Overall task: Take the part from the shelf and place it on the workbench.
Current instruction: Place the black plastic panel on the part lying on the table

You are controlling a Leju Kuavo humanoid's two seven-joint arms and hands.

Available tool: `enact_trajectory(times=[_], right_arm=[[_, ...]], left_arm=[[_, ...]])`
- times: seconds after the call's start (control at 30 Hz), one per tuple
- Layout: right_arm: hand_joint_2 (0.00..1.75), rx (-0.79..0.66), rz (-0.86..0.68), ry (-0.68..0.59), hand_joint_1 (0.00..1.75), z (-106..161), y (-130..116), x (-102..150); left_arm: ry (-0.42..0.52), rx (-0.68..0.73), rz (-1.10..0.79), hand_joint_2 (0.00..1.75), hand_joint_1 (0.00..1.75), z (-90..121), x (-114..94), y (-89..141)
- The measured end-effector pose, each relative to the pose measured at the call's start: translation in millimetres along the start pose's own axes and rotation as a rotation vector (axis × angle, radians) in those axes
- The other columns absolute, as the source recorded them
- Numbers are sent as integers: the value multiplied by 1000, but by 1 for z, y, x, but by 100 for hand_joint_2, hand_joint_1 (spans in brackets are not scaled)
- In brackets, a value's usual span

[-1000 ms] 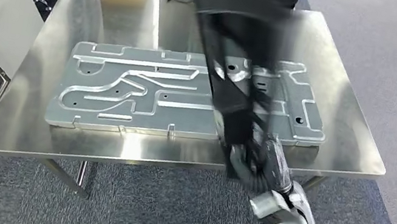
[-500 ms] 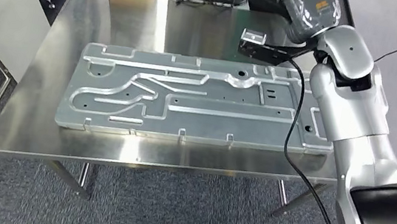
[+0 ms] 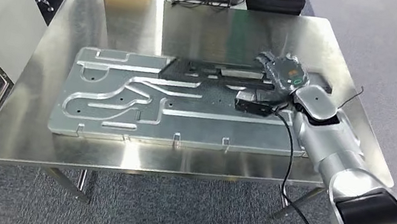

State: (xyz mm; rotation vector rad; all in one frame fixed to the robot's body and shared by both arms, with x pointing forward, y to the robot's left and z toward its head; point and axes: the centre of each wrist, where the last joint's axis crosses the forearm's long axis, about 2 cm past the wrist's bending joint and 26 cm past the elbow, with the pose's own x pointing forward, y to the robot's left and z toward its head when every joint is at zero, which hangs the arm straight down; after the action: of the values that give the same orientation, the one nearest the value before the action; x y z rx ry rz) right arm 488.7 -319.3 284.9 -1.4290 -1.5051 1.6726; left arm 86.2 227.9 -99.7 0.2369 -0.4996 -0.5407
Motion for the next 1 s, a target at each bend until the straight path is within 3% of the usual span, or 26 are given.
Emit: enact_trajectory(times=[0.07,0.43,0.7,0.87,1.0], right_arm=[[0,16,-19,0,0,1,4,2],[0,51,-54,10,0,2,11,2],[0,42,-37,45,0,4,4,-15],[0,-1,-7,98,0,0,-42,-62],[0,-46,0,157,0,13,-76,-106]], left_arm=[[-5,7,14,0,0,0,0,1],[96,-2,78,0,0,1,-9,3],[114,-13,83,0,0,2,-14,3],[129,-19,97,0,0,3,-19,1],[149,-26,106,0,0,7,-27,-3]])
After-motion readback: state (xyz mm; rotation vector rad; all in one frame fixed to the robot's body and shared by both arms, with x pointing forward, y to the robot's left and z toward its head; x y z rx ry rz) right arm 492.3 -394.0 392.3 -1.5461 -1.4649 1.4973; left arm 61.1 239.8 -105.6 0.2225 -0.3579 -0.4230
